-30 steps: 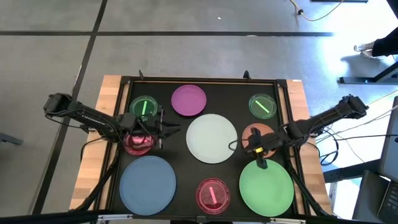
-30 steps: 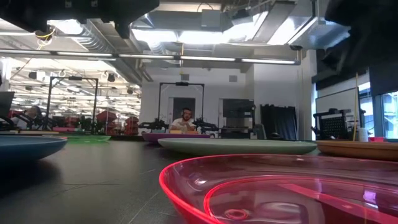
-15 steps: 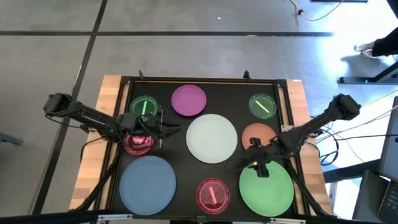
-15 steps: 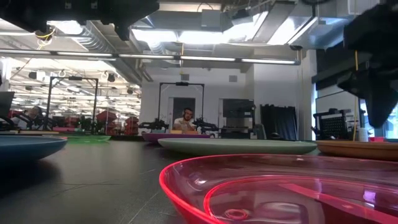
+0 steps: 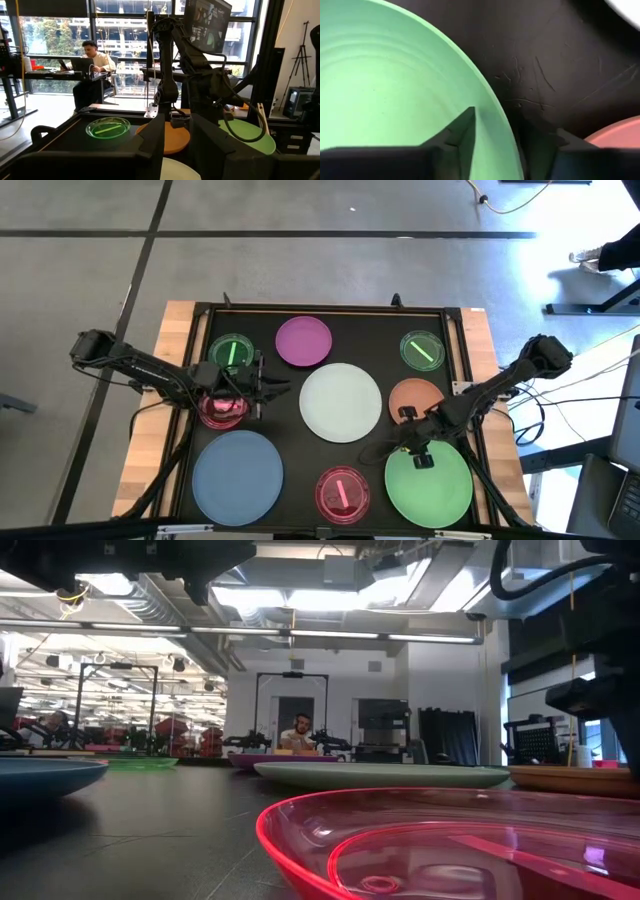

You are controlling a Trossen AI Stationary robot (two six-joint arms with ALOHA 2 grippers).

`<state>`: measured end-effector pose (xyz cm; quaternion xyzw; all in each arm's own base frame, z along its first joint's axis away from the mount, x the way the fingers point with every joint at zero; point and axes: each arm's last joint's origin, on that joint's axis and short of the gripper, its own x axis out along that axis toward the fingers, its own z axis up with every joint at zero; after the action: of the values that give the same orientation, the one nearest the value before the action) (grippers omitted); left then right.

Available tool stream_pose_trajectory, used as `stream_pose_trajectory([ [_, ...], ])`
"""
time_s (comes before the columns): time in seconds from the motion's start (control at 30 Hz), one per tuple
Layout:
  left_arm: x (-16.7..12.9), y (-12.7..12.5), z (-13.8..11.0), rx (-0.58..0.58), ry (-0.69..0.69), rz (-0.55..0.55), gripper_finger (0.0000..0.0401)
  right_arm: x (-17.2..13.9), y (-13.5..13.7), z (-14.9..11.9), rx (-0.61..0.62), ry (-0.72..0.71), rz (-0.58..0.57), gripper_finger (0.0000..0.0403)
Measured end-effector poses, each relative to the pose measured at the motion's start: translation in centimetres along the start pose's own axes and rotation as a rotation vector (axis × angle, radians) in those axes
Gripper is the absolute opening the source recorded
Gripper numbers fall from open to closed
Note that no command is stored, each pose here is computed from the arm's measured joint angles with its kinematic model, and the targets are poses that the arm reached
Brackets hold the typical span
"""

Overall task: Stack plastic plates
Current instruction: Stack the big green plate on the big white plate

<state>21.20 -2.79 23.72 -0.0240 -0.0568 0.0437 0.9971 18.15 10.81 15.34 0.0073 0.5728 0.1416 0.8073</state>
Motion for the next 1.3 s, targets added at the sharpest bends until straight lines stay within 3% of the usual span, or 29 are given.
stream_pose_trajectory([
  [0.27,0.0,0.0,0.0,0.0,0.0,0.0,0.0085,0.0,0.1,0.0,-0.023,0.009,0.04,0.0008],
  [0.63,0.0,0.0,0.0,0.0,0.0,0.0,0.0085,-0.9,0.4,0.4,-0.028,-0.006,0.062,0.0005],
  [0.93,0.1,0.0,-0.2,0.001,0.007,0.0,0.0085,-5.5,0.8,2.8,-0.024,-0.097,0.068,0.0002],
  [1.13,0.1,0.0,-0.3,0.002,0.012,0.005,0.0085,-8.4,-0.8,4.2,-0.001,-0.226,0.053,0.0001],
  [1.3,0.1,0.0,-0.3,0.002,0.013,0.006,0.0085,-9.6,-3.3,5.1,0.054,-0.308,-0.024,0.0001],
])
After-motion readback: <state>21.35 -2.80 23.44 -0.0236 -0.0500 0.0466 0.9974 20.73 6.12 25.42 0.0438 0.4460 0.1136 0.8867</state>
